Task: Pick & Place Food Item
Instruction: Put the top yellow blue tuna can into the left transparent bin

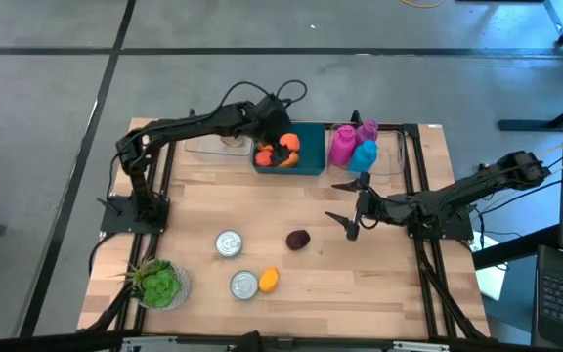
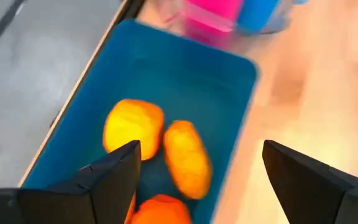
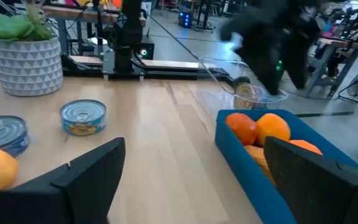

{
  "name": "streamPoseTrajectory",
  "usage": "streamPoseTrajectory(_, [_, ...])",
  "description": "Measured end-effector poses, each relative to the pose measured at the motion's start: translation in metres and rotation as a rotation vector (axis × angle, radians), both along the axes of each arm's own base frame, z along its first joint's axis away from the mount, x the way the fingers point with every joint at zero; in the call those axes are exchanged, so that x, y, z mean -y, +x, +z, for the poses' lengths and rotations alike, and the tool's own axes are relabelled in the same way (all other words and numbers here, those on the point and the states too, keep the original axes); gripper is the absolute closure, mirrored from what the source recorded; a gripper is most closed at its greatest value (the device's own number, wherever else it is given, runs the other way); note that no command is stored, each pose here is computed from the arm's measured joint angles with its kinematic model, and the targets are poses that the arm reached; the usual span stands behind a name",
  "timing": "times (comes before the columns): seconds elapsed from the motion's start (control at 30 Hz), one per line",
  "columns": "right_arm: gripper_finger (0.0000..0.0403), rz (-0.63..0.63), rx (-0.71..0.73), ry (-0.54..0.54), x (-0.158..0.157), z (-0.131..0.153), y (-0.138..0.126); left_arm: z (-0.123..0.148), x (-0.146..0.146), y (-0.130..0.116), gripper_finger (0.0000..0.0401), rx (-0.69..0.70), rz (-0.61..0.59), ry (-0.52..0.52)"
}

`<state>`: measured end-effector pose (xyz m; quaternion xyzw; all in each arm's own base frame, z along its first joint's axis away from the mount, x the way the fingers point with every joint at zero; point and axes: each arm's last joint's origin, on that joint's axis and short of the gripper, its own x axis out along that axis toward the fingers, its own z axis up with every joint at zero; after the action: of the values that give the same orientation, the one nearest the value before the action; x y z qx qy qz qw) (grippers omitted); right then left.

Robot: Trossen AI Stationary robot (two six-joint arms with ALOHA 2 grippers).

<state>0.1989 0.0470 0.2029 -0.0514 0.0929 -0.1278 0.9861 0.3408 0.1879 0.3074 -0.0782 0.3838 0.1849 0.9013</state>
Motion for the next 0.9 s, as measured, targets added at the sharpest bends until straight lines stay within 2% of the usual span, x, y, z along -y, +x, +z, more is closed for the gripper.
streamPoseTrajectory(0.1, [0.0021, -0.016, -0.001, -0.014, 0.004, 0.0, 0.001, 0.015, 0.022, -0.003, 0.0077, 0.006, -0.047, 0.057])
streamPoseTrajectory(0.23, [0.0021, -0.039, 0.009, -0.018, 0.01, 0.002, 0.003, 0.05, 0.055, -0.016, 0.0077, 0.078, -0.076, 0.16])
streamPoseTrajectory(0.4, [0.0021, -0.011, 0.044, -0.027, 0.019, 0.006, 0.006, 0.091, 0.095, -0.037, 0.0077, 0.228, -0.142, 0.192])
streamPoseTrajectory(0.53, [0.0021, 0.019, 0.062, -0.03, 0.024, 0.008, 0.007, 0.109, 0.118, -0.055, 0.0077, 0.289, -0.165, 0.24])
streamPoseTrajectory(0.67, [0.0021, 0.043, 0.061, -0.025, 0.028, 0.008, 0.008, 0.102, 0.129, -0.083, 0.0077, 0.374, -0.136, 0.265])
streamPoseTrajectory(0.9, [0.0021, 0.104, 0.079, -0.005, 0.031, 0.009, 0.009, 0.054, 0.146, -0.136, 0.0077, 0.623, -0.126, 0.222])
